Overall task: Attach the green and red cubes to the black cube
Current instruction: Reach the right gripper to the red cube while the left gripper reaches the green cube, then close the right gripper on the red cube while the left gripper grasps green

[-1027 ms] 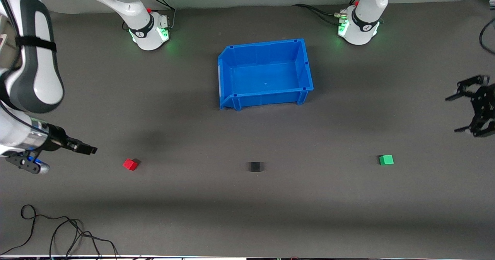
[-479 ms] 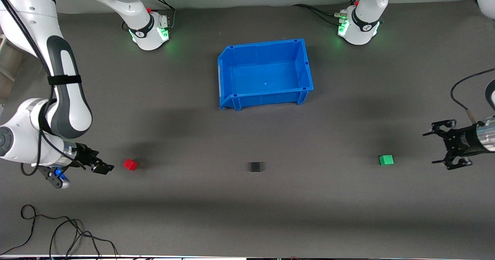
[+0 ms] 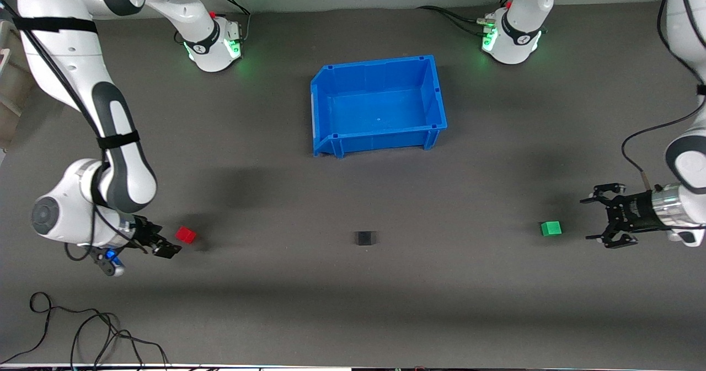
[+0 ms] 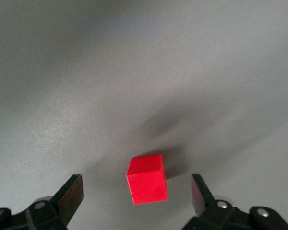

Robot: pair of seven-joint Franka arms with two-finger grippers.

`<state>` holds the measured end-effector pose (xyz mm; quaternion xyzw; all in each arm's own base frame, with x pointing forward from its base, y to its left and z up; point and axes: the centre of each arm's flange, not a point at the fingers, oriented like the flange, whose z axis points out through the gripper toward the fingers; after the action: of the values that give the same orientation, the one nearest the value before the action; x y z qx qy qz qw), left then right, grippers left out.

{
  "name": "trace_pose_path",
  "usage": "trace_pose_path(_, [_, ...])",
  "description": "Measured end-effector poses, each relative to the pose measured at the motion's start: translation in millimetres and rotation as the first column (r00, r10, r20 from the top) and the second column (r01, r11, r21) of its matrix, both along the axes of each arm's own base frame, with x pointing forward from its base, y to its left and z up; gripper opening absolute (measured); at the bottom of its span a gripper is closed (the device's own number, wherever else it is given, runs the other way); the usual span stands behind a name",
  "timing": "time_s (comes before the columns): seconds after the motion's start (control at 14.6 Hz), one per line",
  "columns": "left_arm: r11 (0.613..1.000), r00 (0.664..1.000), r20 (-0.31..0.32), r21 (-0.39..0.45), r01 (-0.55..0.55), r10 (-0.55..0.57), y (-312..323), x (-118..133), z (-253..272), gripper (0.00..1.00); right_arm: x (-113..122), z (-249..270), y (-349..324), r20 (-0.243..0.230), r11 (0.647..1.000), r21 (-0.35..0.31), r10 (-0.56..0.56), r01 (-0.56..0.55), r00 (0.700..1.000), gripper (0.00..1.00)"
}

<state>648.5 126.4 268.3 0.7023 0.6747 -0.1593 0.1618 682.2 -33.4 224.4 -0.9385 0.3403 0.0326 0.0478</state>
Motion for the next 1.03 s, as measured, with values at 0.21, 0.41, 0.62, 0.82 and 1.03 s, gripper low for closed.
trace_pose_path(0.21, [1.000,1.000,0.012,-0.005,-0.012,0.012,-0.1,-6.4,-33.7,1.00,2.3,-20.6,11.8,0.007,1.000,-0.011,0.013,-0.013,1.000,0.99])
trace_pose_path(0.41, [0.999,0.999,0.021,-0.015,-0.043,0.043,-5.0,-5.4,-52.9,1.00,0.7,-36.4,12.5,-0.004,1.000,-0.016,0.014,-0.014,1.000,0.99])
trace_pose_path(0.62, [0.998,0.998,0.017,-0.022,-0.064,0.064,-6.9,-5.6,-68.0,1.00,-0.2,-42.7,12.3,-0.010,1.000,-0.018,0.013,-0.014,1.000,0.99])
trace_pose_path(0.82, [0.997,0.997,0.013,-0.015,-0.075,0.075,-6.7,-7.5,-80.8,1.00,-1.0,-45.9,12.3,-0.015,1.000,-0.018,0.014,-0.014,1.000,0.96])
trace_pose_path(1.03, [0.997,0.997,0.008,-0.010,-0.077,0.077,-11.3,-10.9,-92.9,1.00,-1.8,-49.5,12.3,-0.020,1.000,-0.018,0.014,-0.014,1.000,0.74])
